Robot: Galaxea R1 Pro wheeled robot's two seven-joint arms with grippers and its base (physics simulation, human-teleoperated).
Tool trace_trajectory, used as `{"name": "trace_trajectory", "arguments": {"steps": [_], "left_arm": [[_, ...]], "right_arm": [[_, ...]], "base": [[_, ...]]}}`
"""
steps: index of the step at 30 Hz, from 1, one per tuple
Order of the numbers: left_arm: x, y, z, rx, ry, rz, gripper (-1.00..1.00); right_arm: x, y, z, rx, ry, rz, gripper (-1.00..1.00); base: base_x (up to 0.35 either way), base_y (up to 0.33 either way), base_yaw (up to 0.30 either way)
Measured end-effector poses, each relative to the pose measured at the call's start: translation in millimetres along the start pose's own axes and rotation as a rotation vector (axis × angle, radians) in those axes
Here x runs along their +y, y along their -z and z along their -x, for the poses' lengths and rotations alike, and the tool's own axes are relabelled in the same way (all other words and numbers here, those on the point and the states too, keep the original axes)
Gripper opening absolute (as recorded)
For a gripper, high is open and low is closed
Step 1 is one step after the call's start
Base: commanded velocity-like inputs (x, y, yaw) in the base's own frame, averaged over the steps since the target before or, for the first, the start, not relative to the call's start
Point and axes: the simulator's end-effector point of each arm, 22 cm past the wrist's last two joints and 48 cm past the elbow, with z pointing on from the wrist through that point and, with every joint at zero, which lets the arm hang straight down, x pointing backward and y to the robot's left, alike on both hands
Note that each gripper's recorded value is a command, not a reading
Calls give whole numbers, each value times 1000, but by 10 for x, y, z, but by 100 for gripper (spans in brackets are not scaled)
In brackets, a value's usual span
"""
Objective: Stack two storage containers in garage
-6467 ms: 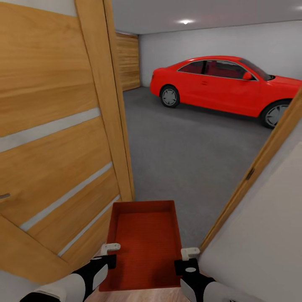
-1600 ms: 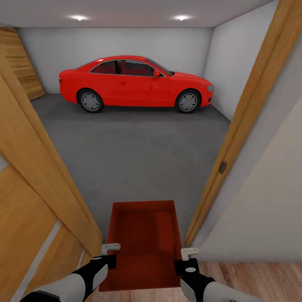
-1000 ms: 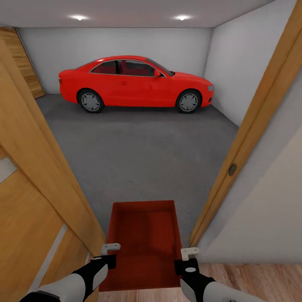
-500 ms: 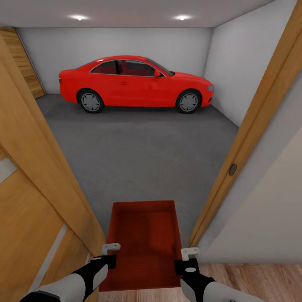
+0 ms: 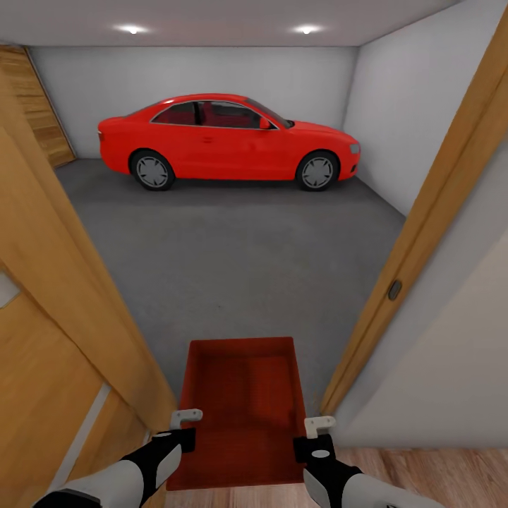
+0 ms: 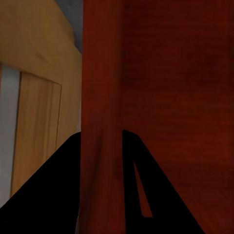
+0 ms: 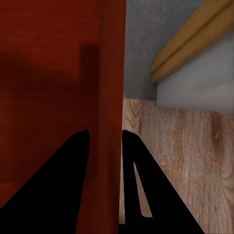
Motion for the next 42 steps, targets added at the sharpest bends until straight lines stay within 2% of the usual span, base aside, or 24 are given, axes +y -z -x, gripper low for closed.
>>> {"name": "trace_trajectory", "arguments": {"steps": [42], "left_arm": [[-2,1,1,-1,0,1,-100]], "right_arm": [[1,1,2,0,1,0,-100]], "base": [[319,0,0]]}}
